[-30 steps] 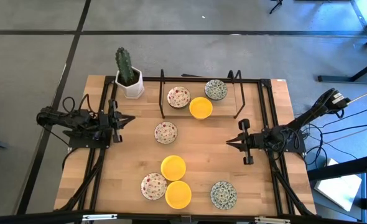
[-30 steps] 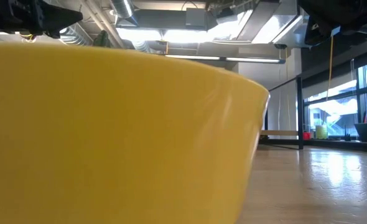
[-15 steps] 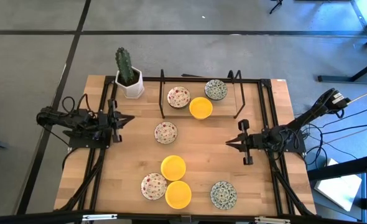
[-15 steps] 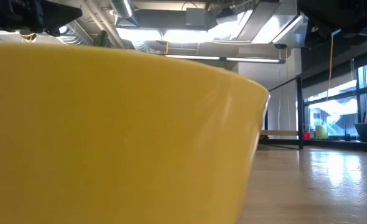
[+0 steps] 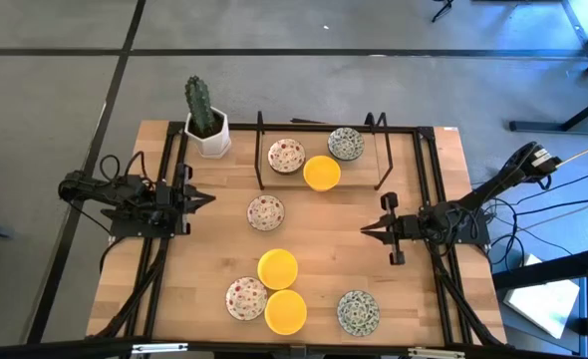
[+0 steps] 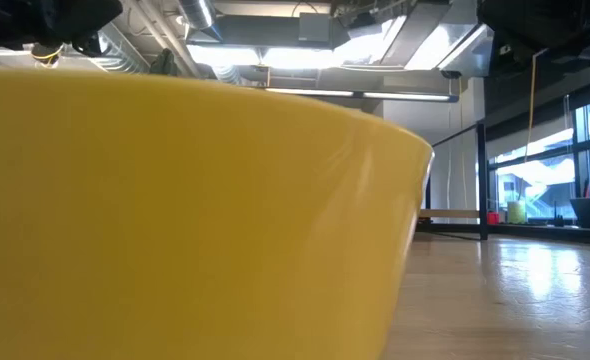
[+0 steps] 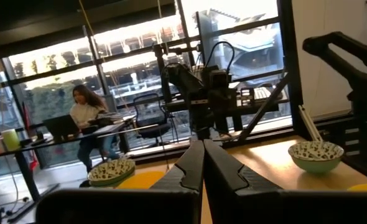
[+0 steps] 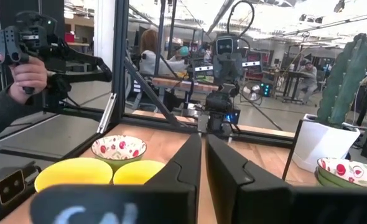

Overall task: Pick & Place Mini bowls
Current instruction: Stack the yellow bowl on the yellow bowls on the shelf

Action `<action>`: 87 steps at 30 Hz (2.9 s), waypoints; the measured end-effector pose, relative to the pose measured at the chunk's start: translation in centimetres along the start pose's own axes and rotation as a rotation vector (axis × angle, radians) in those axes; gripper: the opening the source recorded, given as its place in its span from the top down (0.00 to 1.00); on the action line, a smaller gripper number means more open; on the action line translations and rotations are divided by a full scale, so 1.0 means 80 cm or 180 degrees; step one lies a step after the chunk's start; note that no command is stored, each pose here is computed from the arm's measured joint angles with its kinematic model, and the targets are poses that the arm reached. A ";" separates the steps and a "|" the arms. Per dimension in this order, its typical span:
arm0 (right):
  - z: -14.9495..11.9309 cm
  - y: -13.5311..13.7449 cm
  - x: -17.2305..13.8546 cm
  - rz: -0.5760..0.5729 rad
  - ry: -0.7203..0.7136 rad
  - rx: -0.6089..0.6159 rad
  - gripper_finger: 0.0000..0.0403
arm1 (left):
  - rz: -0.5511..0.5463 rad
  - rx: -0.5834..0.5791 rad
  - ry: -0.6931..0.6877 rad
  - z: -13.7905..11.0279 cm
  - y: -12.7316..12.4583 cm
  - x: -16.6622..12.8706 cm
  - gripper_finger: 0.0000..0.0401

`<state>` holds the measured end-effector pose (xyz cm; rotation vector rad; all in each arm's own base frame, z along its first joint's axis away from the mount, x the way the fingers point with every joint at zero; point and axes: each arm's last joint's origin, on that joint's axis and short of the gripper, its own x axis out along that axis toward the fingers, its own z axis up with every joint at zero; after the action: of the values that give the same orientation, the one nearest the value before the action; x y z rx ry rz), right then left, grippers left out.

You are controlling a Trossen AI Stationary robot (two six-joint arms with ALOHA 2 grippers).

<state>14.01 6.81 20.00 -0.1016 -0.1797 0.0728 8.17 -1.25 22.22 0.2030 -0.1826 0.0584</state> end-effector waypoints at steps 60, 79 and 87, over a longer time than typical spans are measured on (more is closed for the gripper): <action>-0.090 0.025 0.306 -0.0054 0.3067 0.0592 0.46 | 0.0189 0.0129 0.0093 -0.002 0.002 0.000 0.99; -0.099 0.021 0.305 -0.0029 0.3173 0.0588 0.63 | 0.0207 0.0099 0.0099 -0.002 0.002 0.000 0.99; -0.094 0.013 0.306 -0.0182 0.3123 0.0498 0.97 | 0.0204 0.0083 0.0117 -0.003 0.002 0.000 0.99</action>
<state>39.35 9.15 16.81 0.0316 0.8020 -0.0255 8.19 -1.06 22.02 0.2220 -0.1518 0.1281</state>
